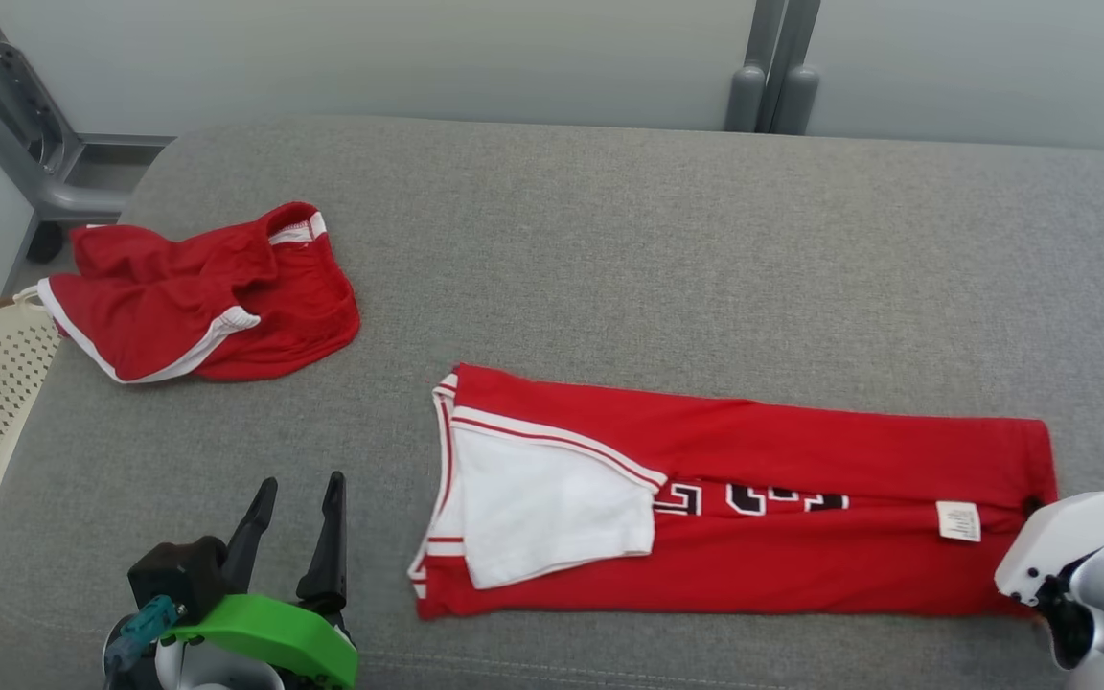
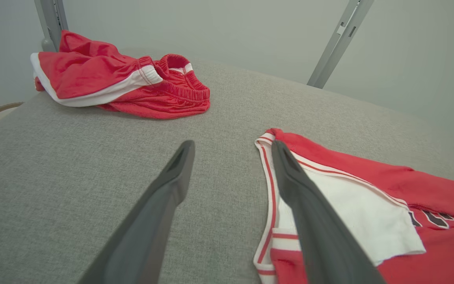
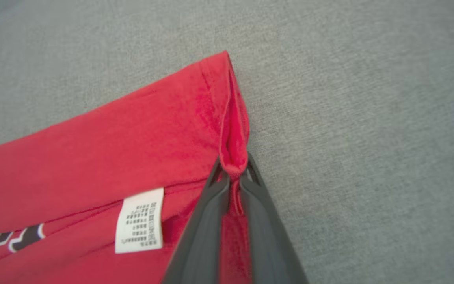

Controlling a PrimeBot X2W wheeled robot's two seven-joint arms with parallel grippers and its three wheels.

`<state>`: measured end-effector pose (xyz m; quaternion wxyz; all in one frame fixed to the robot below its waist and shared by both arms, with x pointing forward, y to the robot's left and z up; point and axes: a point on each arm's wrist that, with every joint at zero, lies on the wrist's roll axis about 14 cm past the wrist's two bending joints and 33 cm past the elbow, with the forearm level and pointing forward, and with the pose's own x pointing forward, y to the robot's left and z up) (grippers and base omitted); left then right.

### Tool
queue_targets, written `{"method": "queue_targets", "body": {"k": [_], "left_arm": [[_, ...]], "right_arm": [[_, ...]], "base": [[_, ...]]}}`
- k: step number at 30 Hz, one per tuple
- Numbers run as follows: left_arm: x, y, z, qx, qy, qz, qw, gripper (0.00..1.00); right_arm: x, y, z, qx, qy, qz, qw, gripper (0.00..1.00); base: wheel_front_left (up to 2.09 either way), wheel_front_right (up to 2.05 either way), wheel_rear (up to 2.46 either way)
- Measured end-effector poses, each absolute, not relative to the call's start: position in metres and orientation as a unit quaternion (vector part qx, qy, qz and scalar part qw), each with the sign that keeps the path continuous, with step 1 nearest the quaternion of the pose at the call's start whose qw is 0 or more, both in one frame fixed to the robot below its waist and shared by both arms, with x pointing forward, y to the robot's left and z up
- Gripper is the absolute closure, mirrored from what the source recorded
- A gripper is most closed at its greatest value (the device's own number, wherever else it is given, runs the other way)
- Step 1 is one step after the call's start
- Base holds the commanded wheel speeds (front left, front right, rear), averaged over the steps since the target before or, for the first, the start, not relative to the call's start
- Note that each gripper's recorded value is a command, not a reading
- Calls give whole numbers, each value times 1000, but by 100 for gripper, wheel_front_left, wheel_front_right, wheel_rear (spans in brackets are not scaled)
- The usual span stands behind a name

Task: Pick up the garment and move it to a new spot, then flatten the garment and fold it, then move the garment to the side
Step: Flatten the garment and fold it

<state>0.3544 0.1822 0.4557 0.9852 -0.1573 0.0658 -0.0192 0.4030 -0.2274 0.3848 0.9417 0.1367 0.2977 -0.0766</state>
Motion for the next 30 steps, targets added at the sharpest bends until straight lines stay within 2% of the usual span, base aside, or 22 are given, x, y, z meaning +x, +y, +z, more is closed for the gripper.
{"method": "queue_targets", "body": {"k": [7,17,23,30], "left_arm": [[351,180,461,-157,59,-25,986,0],[346,183,464,-155,56,-21,986,0],[346,180,465,-156,55,-25,986,0],[346,175,467,-156,55,-33,986,0]], "right_arm": [[403,-284,422,125,240,-152,951,100],[389,-337,459,106,210,-228,945,100],[392,-320,461,102,223,-196,950,100],[399,-253,445,90,265,-85,956,100]], "base": [[0,0,0],[0,0,0],[0,0,0],[0,0,0]]}}
